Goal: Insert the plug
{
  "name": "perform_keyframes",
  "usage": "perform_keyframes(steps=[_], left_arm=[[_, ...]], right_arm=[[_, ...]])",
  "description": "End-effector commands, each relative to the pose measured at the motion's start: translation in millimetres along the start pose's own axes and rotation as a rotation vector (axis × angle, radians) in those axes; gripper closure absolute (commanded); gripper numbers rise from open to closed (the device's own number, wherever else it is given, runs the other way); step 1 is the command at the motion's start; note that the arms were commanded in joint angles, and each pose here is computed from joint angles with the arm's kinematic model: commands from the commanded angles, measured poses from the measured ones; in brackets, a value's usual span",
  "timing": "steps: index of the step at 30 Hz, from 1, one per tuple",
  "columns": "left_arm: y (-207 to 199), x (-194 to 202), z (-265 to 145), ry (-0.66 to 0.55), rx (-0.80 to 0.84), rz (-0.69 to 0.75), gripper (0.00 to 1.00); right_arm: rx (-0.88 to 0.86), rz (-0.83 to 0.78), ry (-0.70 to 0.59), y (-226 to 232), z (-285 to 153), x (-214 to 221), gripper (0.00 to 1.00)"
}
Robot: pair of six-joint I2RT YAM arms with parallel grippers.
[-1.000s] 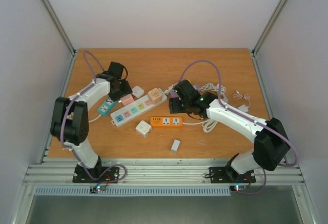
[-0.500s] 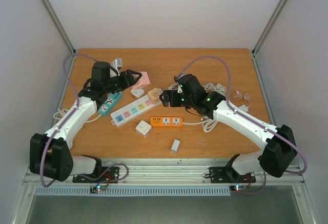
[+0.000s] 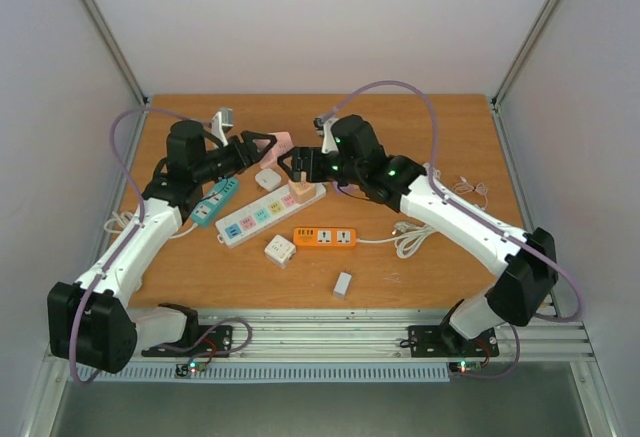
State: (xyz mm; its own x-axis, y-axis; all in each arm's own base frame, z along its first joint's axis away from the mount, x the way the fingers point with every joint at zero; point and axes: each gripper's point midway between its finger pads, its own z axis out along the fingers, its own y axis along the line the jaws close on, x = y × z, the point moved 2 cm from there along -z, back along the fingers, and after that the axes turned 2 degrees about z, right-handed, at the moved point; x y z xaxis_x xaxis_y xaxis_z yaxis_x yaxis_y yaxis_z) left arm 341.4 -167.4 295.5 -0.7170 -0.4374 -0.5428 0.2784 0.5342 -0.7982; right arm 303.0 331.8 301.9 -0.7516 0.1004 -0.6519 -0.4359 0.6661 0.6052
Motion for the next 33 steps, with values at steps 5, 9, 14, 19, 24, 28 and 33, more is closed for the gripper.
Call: perform_keyframes(steps=[5, 9, 14, 19, 24, 28, 33], left_arm=[[-19, -11, -11, -0.044, 0.022, -0.052, 0.46], [-16, -7, -12, -0.018, -0.008, -0.097, 0.46], [-19, -2, -16, 0.011, -0.002, -0.138, 0.45], [-25, -2, -21, 0.002, 0.014, -0.143, 0.44], [-29, -3, -22, 0.005, 0.03, -0.142, 0.44], [-31, -2, -24, 0.01, 0.034, -0.14, 0.44], [-33, 0, -29, 0.012, 0.025, -0.114, 0.35]], right_arm=[[-0.036, -0.025, 0.034, 20, 27, -3, 0.08], [-0.074, -0.053, 0.037, 29, 35, -6, 0.21], [-0.144, -0.131, 0.064, 40, 39, -4, 0.38], [-0.11, -0.112, 0.098, 33, 43, 2, 0.33], [-0.085, -0.084, 0.083, 28, 49, 0, 0.23], [-0.078, -0.09, 0.068, 28, 51, -4, 0.27], [-0.091, -0.129, 0.048, 33, 42, -9, 0.49]])
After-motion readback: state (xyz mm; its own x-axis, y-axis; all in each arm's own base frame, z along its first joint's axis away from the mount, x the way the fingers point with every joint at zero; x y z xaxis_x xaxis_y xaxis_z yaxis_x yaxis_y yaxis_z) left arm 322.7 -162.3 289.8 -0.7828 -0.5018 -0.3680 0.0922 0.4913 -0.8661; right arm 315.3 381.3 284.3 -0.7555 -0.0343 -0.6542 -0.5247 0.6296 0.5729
